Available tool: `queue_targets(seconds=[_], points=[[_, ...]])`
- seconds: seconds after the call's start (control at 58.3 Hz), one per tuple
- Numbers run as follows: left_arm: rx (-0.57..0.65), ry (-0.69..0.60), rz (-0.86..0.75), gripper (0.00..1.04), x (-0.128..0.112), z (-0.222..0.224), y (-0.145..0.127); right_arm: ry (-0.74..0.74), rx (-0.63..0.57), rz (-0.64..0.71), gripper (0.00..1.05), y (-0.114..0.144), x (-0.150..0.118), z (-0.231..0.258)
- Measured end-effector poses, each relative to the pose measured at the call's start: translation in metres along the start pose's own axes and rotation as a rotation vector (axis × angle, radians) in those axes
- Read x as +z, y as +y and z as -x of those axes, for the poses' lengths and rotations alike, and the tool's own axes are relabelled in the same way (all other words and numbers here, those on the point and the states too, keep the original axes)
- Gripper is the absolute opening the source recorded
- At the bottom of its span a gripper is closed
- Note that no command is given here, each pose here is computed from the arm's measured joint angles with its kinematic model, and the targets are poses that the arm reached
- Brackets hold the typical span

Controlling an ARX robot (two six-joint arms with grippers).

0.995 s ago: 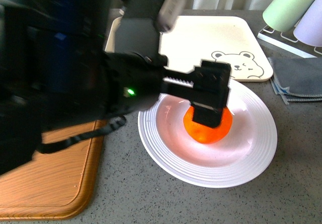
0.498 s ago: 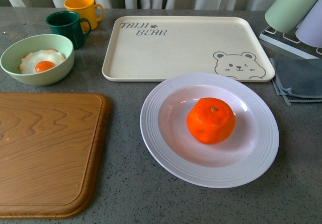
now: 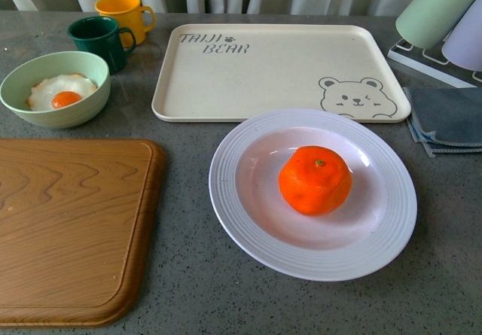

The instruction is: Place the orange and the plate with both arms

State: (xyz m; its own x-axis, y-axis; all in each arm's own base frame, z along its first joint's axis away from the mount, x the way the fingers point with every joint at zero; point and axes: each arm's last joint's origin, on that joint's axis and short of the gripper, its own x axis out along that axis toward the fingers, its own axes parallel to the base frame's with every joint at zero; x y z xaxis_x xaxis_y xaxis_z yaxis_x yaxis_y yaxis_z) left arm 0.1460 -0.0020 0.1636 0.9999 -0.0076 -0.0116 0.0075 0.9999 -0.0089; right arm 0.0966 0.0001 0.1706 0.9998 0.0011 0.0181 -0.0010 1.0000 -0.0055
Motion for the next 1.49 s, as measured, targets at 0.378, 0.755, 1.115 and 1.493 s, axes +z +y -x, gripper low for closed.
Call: queue_targets(seconds=[0.378,0.755,1.115,1.493], points=[[0.003,-0.021,0.000,0.02,0.006,0.017,0.001,0.000,0.001,0.000,0.96,0.000,0.000,0.000],[0.004,-0.027,0.000,0.02,0.008,0.031,0.001,0.000,0.001,0.000,0.96,0.000,0.000,0.000],[0.003,-0.010,-0.001,0.02,0.005,0.041,0.001,0.000,0.001,0.000,0.96,0.000,0.000,0.000],[0.004,-0.010,0.000,0.02,0.003,0.048,0.001,0.000,0.001,-0.002,0.96,0.000,0.000,0.000]])
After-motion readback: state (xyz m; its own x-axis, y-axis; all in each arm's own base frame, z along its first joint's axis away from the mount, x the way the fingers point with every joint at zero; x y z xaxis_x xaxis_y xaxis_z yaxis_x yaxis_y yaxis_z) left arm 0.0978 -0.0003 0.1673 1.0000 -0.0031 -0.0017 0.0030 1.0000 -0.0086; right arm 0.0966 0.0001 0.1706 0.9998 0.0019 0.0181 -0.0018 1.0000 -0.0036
